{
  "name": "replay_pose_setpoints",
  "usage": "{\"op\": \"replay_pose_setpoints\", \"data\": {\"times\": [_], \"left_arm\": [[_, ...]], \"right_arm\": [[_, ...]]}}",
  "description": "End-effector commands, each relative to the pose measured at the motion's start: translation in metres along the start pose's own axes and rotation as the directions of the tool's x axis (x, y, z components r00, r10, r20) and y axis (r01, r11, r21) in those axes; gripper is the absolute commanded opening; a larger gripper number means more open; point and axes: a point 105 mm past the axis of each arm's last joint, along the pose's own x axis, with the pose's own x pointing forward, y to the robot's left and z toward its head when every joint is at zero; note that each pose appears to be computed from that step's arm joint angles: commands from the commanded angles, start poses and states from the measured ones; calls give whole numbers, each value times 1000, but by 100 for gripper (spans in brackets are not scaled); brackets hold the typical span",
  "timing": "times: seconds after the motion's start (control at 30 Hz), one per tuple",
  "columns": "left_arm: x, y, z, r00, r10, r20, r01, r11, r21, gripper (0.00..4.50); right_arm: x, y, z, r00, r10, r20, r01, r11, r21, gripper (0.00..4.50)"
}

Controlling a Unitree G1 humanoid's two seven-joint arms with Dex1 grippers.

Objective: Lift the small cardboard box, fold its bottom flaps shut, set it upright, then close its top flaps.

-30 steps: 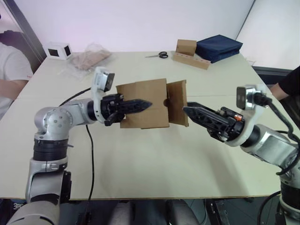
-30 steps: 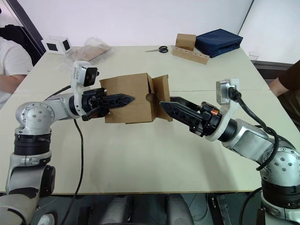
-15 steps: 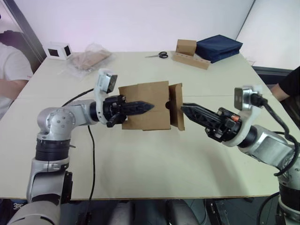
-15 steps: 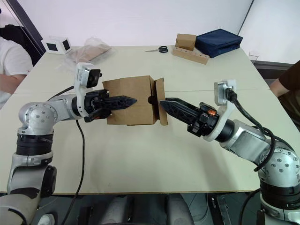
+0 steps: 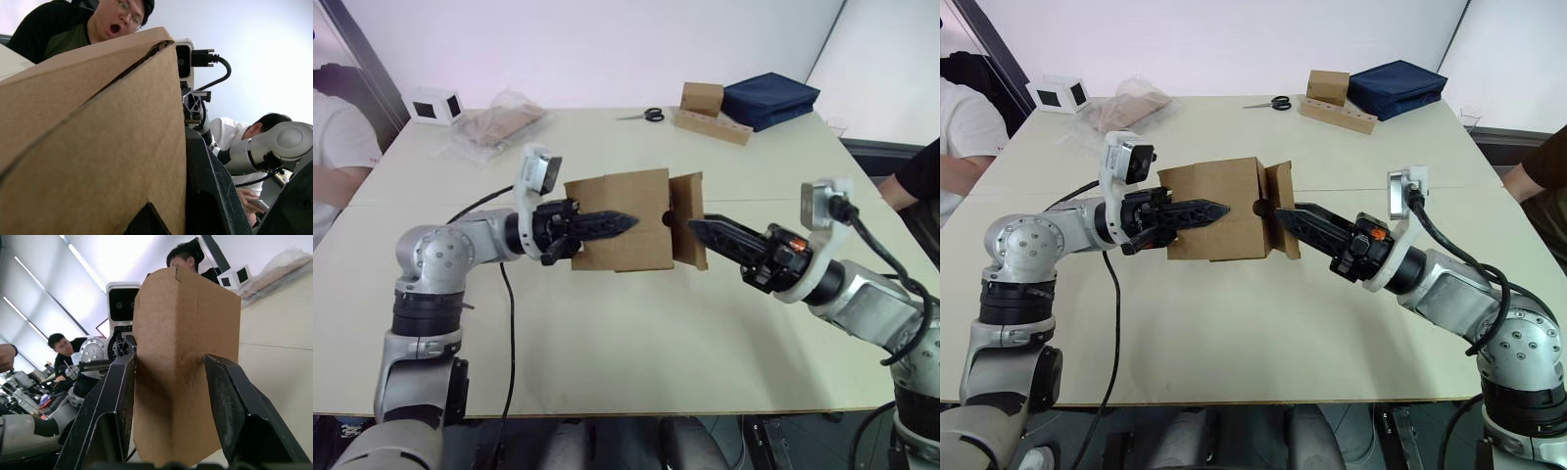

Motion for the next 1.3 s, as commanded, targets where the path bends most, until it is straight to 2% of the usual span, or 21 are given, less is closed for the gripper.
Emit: {"op": "replay_pose_setpoints", "data": {"times": [0.03,0.37,0.77,0.87,0.9,1.0,1.3], "left_arm": [[1,-7,8,1000,-25,17,24,999,44,0],[0,-3,11,1000,-11,21,11,999,43,0],[2,-6,13,999,-19,29,17,999,52,0],[2,-6,13,999,-19,30,18,998,53,0],[3,-6,13,999,-19,31,17,998,53,0],[3,-7,13,999,-20,31,18,999,50,0],[2,-8,11,999,-20,25,19,999,46,0]], "right_arm": [[1,12,7,999,40,32,-38,999,-36,221],[2,23,6,997,78,19,-77,996,-46,221],[2,17,1,999,49,4,-49,997,-52,221],[1,14,-1,999,37,-4,-37,998,-58,146],[1,14,-1,999,35,-6,-35,998,-60,97],[2,12,-2,1000,27,-9,-28,997,-68,4],[0,8,-1,1000,2,-6,-3,997,-81,4]]}}
